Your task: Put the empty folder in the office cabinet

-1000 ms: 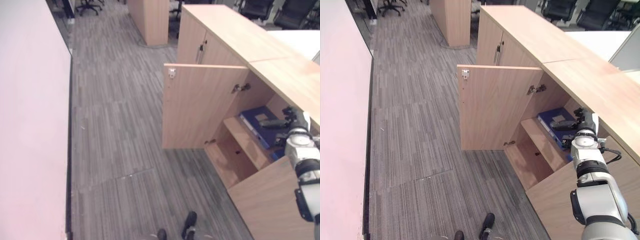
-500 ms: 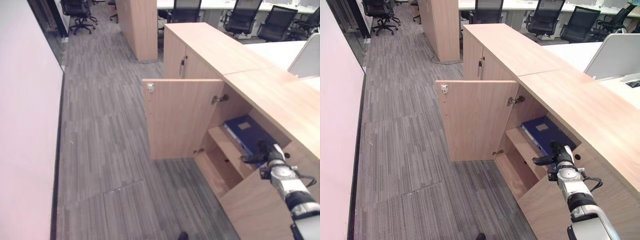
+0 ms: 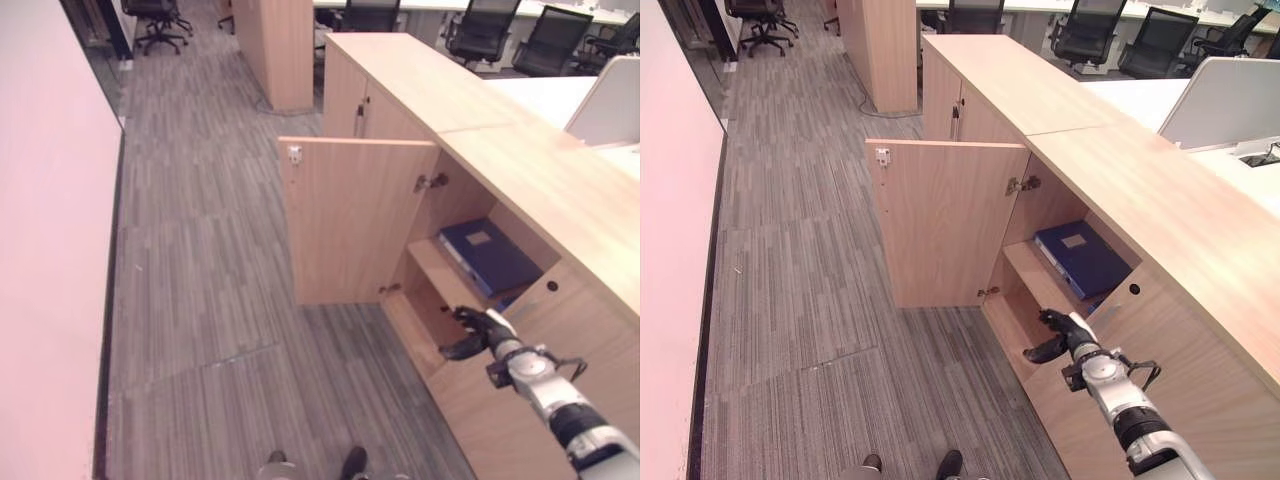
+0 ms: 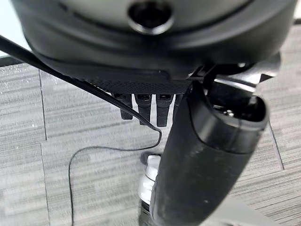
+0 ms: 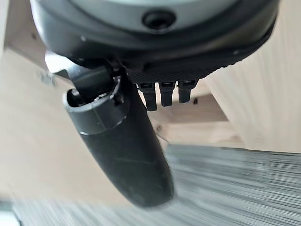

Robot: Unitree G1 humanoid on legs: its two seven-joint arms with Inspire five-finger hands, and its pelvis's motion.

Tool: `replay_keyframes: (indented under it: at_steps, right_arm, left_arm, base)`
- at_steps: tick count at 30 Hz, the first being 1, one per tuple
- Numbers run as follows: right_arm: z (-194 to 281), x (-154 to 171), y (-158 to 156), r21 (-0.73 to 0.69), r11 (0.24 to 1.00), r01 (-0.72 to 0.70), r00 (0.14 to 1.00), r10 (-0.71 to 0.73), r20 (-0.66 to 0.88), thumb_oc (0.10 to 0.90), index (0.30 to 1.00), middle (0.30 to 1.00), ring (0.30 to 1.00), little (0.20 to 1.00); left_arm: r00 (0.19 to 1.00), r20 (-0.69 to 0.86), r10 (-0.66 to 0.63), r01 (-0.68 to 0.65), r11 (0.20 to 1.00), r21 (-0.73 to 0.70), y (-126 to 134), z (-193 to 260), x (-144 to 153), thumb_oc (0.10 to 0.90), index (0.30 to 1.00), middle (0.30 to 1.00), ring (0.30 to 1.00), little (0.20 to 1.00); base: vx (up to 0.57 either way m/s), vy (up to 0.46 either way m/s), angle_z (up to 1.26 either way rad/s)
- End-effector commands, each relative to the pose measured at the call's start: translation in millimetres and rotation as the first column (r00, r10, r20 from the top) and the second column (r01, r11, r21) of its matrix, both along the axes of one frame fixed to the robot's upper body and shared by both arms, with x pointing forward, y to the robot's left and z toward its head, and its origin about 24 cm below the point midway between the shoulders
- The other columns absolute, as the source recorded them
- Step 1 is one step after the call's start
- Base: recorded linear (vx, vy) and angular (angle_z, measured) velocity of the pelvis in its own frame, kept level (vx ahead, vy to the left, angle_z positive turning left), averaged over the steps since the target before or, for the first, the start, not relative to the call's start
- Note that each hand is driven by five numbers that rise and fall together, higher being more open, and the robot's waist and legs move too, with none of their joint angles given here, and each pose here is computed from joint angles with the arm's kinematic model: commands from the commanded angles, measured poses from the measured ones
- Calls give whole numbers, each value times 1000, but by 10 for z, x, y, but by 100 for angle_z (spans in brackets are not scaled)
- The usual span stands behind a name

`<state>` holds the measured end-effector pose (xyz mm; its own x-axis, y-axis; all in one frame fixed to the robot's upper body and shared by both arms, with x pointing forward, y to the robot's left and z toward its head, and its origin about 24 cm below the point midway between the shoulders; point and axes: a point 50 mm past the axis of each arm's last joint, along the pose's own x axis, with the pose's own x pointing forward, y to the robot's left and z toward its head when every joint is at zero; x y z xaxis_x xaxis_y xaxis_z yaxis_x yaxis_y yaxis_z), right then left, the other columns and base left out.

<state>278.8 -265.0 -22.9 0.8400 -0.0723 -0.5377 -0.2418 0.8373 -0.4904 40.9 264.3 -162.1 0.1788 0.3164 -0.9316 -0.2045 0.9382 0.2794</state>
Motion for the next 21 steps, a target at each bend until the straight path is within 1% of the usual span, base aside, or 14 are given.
replay_keyframes:
  at_steps: [1, 2, 6, 7, 8, 9, 10, 11, 14, 17, 18, 19, 20, 21]
  right_arm:
    - [368, 191, -70, -68, 996, -57, 987, 66, 143, 800, 900, 900, 900, 900]
    - [369, 191, -71, -68, 996, -57, 987, 66, 144, 800, 900, 900, 900, 900]
    - [157, 43, -51, -193, 973, -127, 990, 137, 43, 800, 900, 900, 900, 900]
    - [25, -53, -28, -282, 939, -197, 980, 195, -35, 800, 900, 900, 900, 900]
    - [24, -54, -27, -282, 939, -197, 980, 195, -35, 800, 900, 900, 900, 900]
    - [-55, -115, 6, -290, 931, -222, 975, 211, -70, 800, 900, 900, 900, 900]
    - [-57, -116, 7, -290, 931, -222, 975, 210, -70, 800, 900, 900, 900, 900]
    - [-271, -248, 158, -268, 926, -266, 962, 236, -139, 800, 900, 900, 900, 900]
    - [-422, -332, 245, -244, 932, -267, 956, 225, -186, 800, 900, 900, 900, 900]
    - [-654, -480, 407, -174, 957, -231, 951, 185, -247, 800, 900, 900, 900, 900]
    - [-746, -574, 435, -165, 961, -222, 944, 170, -282, 800, 900, 900, 900, 900]
    - [-892, -752, 467, -132, 976, -172, 934, 120, -336, 800, 900, 900, 900, 900]
    - [-893, -753, 468, -132, 976, -172, 934, 120, -336, 800, 900, 900, 900, 900]
    - [-979, -876, 489, -102, 986, -131, 925, 85, -369, 800, 900, 900, 900, 900]
  left_arm:
    - [1000, 9, 27, -27, 999, 17, 54, 12, -110, 800, 900, 900, 900, 900]
    - [1000, 9, 27, -27, 999, 17, 53, 12, -110, 800, 900, 900, 900, 900]
    - [999, 43, 9, -10, 1000, 14, 0, 8, -7, 800, 900, 900, 900, 900]
    - [998, 58, -19, 17, 1000, 26, -3, 16, 55, 800, 900, 900, 900, 900]
    - [998, 58, -19, 17, 1000, 26, -3, 16, 54, 800, 900, 900, 900, 900]
    - [997, 67, -34, 31, 999, 40, 10, 27, 93, 800, 900, 900, 900, 900]
    - [997, 67, -34, 31, 999, 41, 12, 27, 92, 800, 900, 900, 900, 900]
    - [992, 99, -76, 69, 995, 76, 62, 69, 241, 800, 900, 900, 900, 900]
    - [989, 119, -86, 74, 992, 103, 118, 103, 309, 800, 900, 900, 900, 900]
    - [986, 145, -81, 65, 992, 111, 127, 123, 379, 800, 900, 900, 900, 900]
    - [985, 150, -83, 66, 992, 110, 122, 125, 396, 800, 900, 900, 900, 900]
    - [984, 159, -83, 67, 993, 102, 95, 122, 420, 800, 900, 900, 900, 900]
    - [984, 158, -83, 67, 993, 102, 96, 122, 419, 800, 900, 900, 900, 900]
    - [983, 163, -82, 66, 993, 98, 81, 119, 431, 800, 900, 900, 900, 900]
  base:
    - [152, 200, -25]
    - [222, 306, -35]
    - [209, 337, -29]
    - [254, 379, -24]
    - [273, 400, -18]
    - [98, 143, -11]
    - [292, 490, -16]
    - [199, 357, -20]
    - [168, 295, -39]
    - [140, 229, -37]
    - [170, 264, -20]
    - [130, 197, -10]
    - [129, 205, 0]
    - [88, 154, 11]
